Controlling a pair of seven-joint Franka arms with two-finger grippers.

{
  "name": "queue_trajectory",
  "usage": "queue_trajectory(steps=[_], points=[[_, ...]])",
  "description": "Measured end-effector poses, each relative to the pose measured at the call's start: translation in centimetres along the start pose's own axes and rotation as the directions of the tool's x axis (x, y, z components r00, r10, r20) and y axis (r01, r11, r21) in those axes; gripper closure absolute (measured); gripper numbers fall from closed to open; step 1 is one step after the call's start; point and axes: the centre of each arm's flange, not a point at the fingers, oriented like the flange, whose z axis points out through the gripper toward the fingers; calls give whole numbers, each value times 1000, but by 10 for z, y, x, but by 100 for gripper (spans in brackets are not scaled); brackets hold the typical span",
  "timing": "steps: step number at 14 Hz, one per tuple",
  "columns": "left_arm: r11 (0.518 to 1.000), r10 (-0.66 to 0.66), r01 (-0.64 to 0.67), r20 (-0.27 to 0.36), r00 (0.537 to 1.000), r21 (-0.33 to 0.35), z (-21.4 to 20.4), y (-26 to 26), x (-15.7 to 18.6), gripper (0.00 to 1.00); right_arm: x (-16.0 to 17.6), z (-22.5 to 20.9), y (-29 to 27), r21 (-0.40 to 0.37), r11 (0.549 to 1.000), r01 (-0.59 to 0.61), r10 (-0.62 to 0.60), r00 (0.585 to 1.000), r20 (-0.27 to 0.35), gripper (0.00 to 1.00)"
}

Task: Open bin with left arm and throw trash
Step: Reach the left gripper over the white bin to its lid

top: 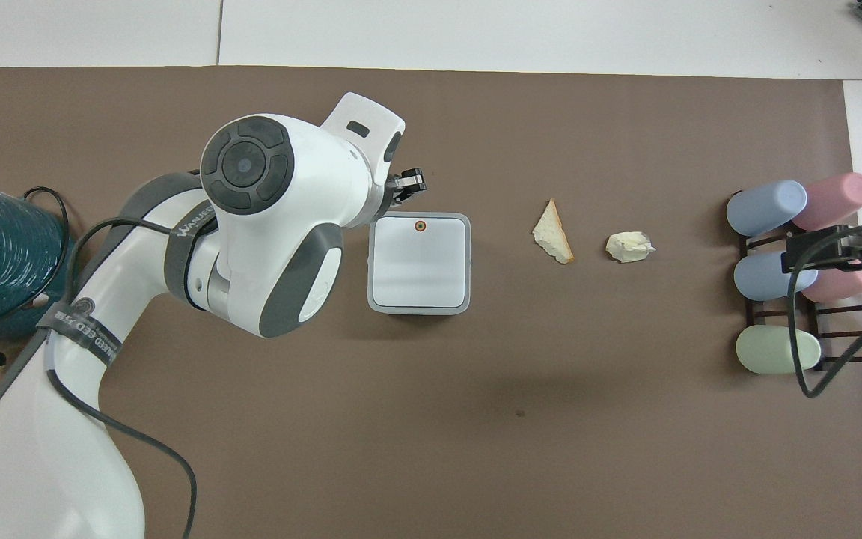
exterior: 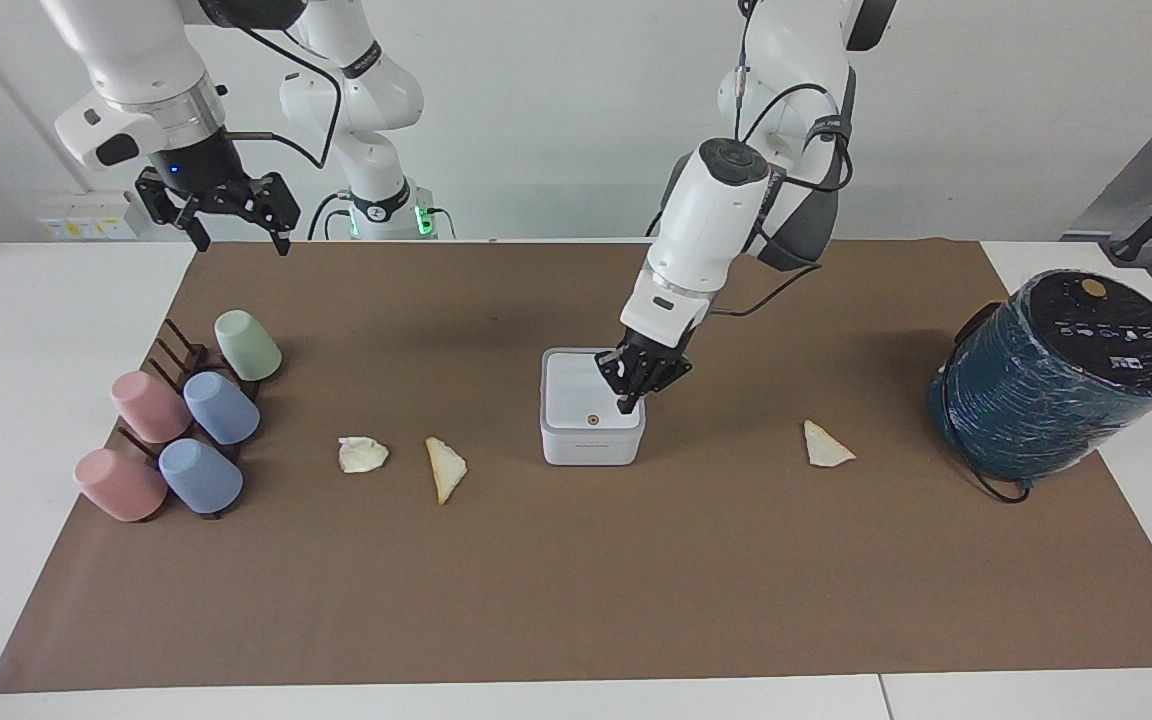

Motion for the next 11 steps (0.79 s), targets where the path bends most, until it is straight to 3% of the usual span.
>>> queue_trajectory(steps=[11], points=[[1000, -9, 9, 22, 1000, 4, 44, 7, -11, 99, 0, 1, 0, 0, 1000, 0, 0, 1000, 2, 0]])
